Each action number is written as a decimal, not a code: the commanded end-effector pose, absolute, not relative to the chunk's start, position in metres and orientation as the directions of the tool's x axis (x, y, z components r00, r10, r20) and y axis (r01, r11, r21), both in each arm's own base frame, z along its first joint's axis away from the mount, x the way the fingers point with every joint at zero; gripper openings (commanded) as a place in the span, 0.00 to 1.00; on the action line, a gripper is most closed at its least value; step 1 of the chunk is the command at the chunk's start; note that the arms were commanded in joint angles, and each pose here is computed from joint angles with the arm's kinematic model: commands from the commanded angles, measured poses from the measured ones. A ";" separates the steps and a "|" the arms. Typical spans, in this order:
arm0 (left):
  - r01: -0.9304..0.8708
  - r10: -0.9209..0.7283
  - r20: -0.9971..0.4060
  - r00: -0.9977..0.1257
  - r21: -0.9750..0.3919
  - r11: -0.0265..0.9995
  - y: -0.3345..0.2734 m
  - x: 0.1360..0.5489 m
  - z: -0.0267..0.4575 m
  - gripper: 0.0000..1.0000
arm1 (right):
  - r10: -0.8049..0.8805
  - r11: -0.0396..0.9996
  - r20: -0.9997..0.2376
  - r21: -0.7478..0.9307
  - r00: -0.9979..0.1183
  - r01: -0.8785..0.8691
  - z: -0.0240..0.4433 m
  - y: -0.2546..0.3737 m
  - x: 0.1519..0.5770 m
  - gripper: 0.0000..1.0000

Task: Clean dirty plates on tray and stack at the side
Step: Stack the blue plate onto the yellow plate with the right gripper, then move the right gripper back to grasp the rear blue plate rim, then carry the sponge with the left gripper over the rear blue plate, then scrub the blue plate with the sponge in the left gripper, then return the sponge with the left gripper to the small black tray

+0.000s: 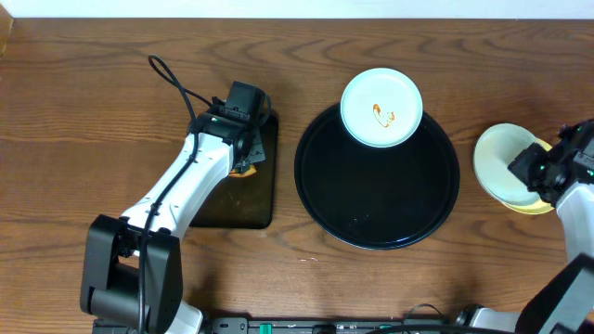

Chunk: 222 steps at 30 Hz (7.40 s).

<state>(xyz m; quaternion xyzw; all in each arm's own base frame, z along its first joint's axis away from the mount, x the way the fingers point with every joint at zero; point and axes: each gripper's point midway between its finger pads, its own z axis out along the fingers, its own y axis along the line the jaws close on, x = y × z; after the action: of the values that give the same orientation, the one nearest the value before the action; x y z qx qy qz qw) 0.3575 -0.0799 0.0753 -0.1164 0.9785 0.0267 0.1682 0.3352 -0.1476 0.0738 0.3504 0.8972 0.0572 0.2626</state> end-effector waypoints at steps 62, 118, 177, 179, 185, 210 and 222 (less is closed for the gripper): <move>-0.256 -0.233 -0.330 -0.915 0.030 0.966 -0.075 0.355 0.074 0.08 | 0.242 0.894 -0.466 0.448 -0.851 0.009 0.008 0.072 0.425 0.07; 0.288 0.031 -0.550 -0.835 -0.388 0.875 -0.280 0.396 0.080 0.08 | 0.181 0.890 -0.304 0.456 -0.935 0.024 0.010 0.110 0.368 0.19; 0.298 0.144 -0.408 -0.901 -0.342 0.891 -0.282 0.346 0.059 0.08 | 0.067 0.924 -0.111 0.382 -0.992 0.020 -0.020 0.134 0.313 0.05; 0.314 0.148 -0.429 -0.891 -0.349 0.883 -0.291 0.343 0.066 0.08 | 0.067 0.924 -0.111 0.382 -0.992 0.020 -0.020 0.134 0.313 0.04; 0.254 0.077 -0.404 -0.912 -0.406 0.878 -0.313 0.339 0.056 0.07 | 0.067 0.924 -0.109 0.381 -0.992 0.021 -0.020 0.133 0.312 0.04; 0.096 0.026 -0.302 -0.953 -0.219 0.971 -0.272 0.343 -0.028 0.07 | 0.067 0.924 -0.111 0.382 -0.992 0.020 -0.020 0.134 0.313 0.04; -0.055 -0.099 -0.293 -0.951 -0.155 0.986 -0.199 0.376 -0.023 0.07 | 0.067 0.924 -0.108 0.381 -0.992 0.021 -0.020 0.133 0.312 0.04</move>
<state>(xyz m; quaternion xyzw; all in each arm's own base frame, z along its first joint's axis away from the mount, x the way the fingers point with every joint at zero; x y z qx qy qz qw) 0.3804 -0.2539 0.0074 -0.0088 0.9713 -0.1653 0.1708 0.3335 0.1351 -0.0006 0.0197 0.9720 0.2121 0.0990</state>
